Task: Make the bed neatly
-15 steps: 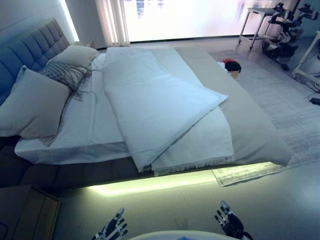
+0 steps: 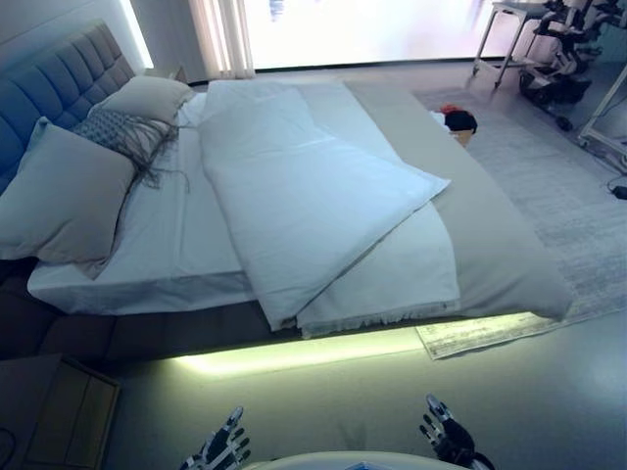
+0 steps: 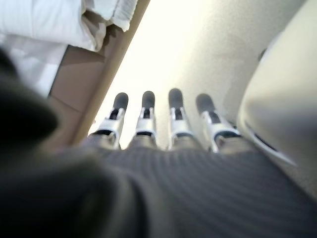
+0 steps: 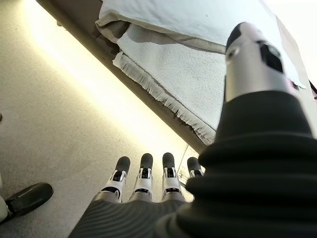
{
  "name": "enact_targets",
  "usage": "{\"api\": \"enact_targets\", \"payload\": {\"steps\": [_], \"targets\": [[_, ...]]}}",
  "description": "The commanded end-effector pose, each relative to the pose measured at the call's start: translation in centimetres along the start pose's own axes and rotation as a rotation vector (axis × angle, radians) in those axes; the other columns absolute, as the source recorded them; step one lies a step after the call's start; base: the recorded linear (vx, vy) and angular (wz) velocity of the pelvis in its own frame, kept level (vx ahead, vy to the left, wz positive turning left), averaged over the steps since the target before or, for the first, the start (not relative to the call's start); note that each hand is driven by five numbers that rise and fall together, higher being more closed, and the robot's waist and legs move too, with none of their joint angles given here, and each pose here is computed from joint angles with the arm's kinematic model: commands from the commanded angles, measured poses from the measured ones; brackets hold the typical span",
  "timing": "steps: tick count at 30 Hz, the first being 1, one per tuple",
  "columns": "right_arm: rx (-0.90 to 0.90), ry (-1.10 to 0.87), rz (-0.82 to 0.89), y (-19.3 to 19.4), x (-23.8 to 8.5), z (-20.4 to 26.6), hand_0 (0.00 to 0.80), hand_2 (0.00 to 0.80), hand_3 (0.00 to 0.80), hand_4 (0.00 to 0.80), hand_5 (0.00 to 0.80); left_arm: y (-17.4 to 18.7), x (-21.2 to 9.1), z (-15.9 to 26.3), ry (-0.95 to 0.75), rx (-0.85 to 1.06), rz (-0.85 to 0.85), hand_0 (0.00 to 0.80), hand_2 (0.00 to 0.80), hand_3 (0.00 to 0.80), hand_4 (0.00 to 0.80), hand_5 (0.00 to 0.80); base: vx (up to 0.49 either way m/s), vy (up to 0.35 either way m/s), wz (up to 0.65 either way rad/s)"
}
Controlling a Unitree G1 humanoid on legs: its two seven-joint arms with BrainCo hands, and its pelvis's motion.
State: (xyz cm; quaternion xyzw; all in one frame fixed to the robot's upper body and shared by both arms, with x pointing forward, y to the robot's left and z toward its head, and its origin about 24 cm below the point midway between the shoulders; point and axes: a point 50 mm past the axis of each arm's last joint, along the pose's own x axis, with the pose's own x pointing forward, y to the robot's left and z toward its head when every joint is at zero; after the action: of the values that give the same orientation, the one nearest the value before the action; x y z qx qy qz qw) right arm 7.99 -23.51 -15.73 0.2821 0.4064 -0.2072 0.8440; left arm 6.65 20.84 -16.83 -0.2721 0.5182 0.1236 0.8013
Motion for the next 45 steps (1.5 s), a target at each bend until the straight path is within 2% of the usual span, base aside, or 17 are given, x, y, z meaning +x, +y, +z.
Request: {"api": "enact_targets", "payload": {"steps": [1, 10, 18, 28, 31, 33, 35, 41, 45], "targets": [[-0.051, -0.021, 0.049, 2.0, 1.3, 2.0, 0.000, 0.000, 0.000, 0.000, 0.000, -0.9, 0.6, 1.8, -0.030, 0.002, -0.019, 0.000, 0.000, 0.000, 0.000, 0.000, 0.000, 0.000, 0.00], [-0.066, 0.053, 0.072, 2.3, 1.3, 0.9, 0.000, 0.000, 0.000, 0.000, 0.000, -1.1, 0.7, 2.5, -0.046, -0.009, 0.002, 0.000, 0.000, 0.000, 0.000, 0.000, 0.034, -0.062, 0.00], [-0.121, 0.035, 0.033, 2.7, 1.8, 2.2, 0.000, 0.000, 0.000, 0.000, 0.000, -2.9, 1.2, 5.4, -0.256, -0.222, -0.057, 0.000, 0.000, 0.000, 0.000, 0.000, 0.045, -0.076, -0.02], [-0.122, 0.059, 0.023, 1.0, 1.2, 2.1, 0.000, 0.000, 0.000, 0.000, 0.000, -0.7, 0.6, 2.3, -0.180, -0.285, 0.069, 0.000, 0.000, 0.000, 0.000, 0.000, 0.442, 0.200, -0.09], [-0.097, 0.079, -0.005, 0.6, 0.9, 1.2, 0.000, 0.000, 0.000, 0.000, 0.000, 0.2, 0.3, 1.8, -0.157, -0.265, 0.104, 0.000, 0.000, 0.000, 0.000, 0.000, 0.563, 0.380, -0.33], [-0.029, 0.067, 0.024, 0.7, 0.8, 0.9, 0.000, 0.000, 0.000, 0.000, 0.000, 0.5, 0.1, 2.1, -0.162, -0.246, 0.102, 0.000, 0.000, 0.000, 0.000, 0.000, 0.432, 0.316, -0.54], [-0.047, 0.064, 0.048, 1.2, 0.9, 0.7, 0.000, 0.000, 0.000, 0.000, 0.000, 0.4, 0.2, 2.7, -0.153, -0.197, 0.078, 0.000, 0.000, 0.000, 0.000, 0.000, 0.414, 0.341, -0.25], [0.003, 0.023, 0.009, 1.1, 1.0, 1.3, 0.000, 0.000, 0.000, 0.000, 0.000, 0.2, 0.3, 4.4, -0.123, -0.037, 0.054, 0.000, 0.000, 0.000, 0.000, 0.000, 0.305, 0.206, 0.30], [0.001, 0.012, 0.014, 1.3, 1.2, 1.9, 0.000, 0.000, 0.000, 0.000, 0.000, -0.7, 0.6, 5.8, -0.156, -0.021, 0.017, 0.000, 0.000, 0.000, 0.000, 0.000, 0.176, -0.022, 0.09]]}}
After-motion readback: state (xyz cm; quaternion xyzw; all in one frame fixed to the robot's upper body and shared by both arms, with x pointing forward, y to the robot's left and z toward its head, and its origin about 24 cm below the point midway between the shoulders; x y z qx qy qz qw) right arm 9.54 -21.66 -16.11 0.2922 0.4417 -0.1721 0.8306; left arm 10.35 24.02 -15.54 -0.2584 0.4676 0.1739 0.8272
